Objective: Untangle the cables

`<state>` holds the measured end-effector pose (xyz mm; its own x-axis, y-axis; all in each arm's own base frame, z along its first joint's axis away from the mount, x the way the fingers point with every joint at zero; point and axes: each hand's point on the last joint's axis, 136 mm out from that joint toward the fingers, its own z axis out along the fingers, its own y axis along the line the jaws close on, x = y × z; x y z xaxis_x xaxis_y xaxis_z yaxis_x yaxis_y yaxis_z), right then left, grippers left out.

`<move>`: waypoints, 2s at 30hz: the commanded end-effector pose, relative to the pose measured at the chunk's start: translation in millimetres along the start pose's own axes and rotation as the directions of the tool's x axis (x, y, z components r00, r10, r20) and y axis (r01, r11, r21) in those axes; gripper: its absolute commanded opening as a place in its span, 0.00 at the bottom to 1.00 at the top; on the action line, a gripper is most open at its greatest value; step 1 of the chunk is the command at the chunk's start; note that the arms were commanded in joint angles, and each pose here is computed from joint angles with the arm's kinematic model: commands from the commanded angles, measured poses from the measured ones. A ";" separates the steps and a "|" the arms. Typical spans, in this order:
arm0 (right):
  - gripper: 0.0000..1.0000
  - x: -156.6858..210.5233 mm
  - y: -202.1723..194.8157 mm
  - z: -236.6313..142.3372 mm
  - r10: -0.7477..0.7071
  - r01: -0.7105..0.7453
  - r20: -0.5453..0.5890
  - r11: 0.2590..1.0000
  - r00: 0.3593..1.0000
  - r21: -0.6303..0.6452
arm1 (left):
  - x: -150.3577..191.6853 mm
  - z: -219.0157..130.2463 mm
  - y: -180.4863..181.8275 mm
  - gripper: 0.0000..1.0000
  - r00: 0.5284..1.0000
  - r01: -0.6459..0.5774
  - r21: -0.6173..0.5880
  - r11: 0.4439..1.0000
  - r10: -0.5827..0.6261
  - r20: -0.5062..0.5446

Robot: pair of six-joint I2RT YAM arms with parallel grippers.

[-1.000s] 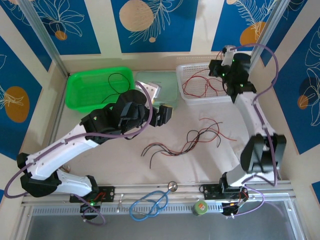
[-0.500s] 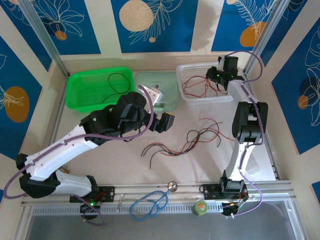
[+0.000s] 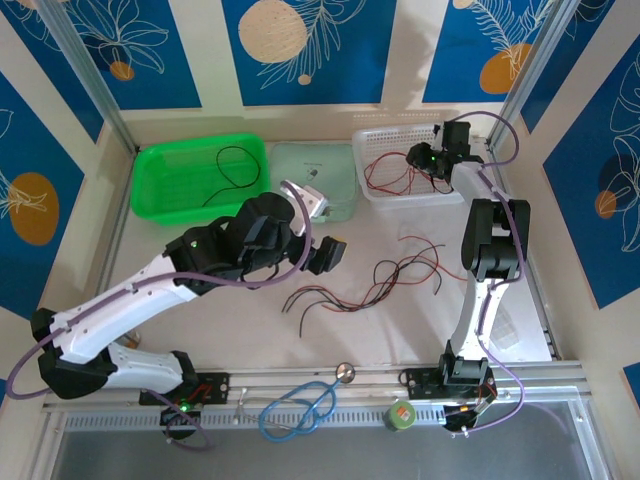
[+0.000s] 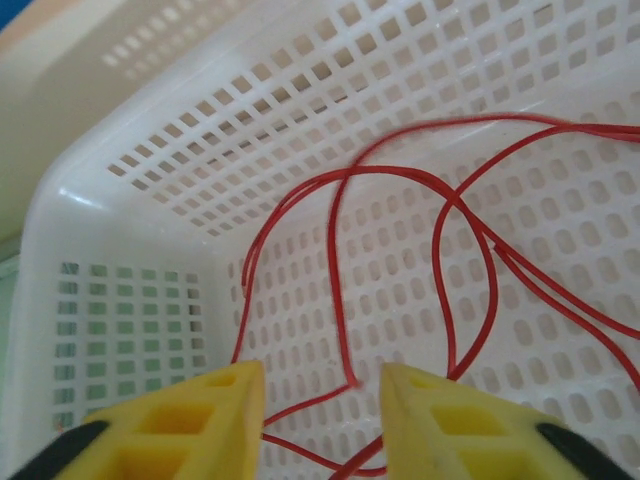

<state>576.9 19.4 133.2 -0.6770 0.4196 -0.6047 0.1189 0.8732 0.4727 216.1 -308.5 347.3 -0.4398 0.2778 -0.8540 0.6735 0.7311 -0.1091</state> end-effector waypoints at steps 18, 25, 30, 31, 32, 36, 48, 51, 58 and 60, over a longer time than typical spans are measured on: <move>0.48 66.4 21.6 -182.9 -0.014 0.000 0.109 0.992 0.994 0.129 | 90.9 87.7 -33.5 0.79 0.897 -0.030 0.123 0.992 0.081 -0.436; 0.42 180.1 21.4 -216.3 -0.037 0.053 -0.079 0.978 0.996 0.201 | 115.0 139.4 -50.3 0.75 0.858 0.023 0.149 0.988 0.057 -0.511; 0.39 231.4 3.3 -230.1 0.078 -0.040 -0.138 0.965 0.987 0.260 | 136.0 171.6 -81.1 0.69 0.821 0.129 0.253 0.959 0.040 -0.570; 0.39 238.4 -2.9 -232.2 0.102 -0.059 -0.144 0.959 0.984 0.276 | 141.8 177.6 -88.2 0.67 0.810 0.154 0.275 0.949 0.038 -0.585; 0.38 243.5 -9.9 -235.0 0.121 -0.073 -0.149 0.953 0.981 0.294 | 149.7 184.0 -92.9 0.65 0.796 0.174 0.285 0.943 0.036 -0.604; 0.31 247.7 -31.2 -247.9 0.188 -0.133 -0.140 0.934 0.972 0.332 | 174.4 205.2 -101.2 0.59 0.757 0.207 0.292 0.934 0.036 -0.653; 0.13 233.0 -38.1 -264.4 0.261 -0.231 -0.087 0.937 0.961 0.263 | 191.6 249.7 -88.3 0.45 0.742 0.125 0.212 0.969 0.051 -0.669; 0.11 233.5 -37.2 -264.5 0.258 -0.228 -0.090 0.939 0.962 0.258 | 197.6 253.8 -82.4 0.43 0.732 0.098 0.187 0.977 0.056 -0.679; 0.08 231.7 -35.9 -268.1 0.249 -0.221 -0.085 0.942 0.965 0.251 | 205.9 259.9 -78.6 0.38 0.719 0.085 0.169 0.982 0.057 -0.693; 0.07 232.9 -36.4 -268.2 0.250 -0.221 -0.088 0.942 0.964 0.252 | 208.0 261.8 -78.7 0.37 0.716 0.087 0.166 0.982 0.055 -0.696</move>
<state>225.1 15.6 144.8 -0.6740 0.6112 -0.4148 0.4637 0.7872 0.4066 226.7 -472.3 51.0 -0.6967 0.6592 -0.2828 0.7173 0.6345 -0.2880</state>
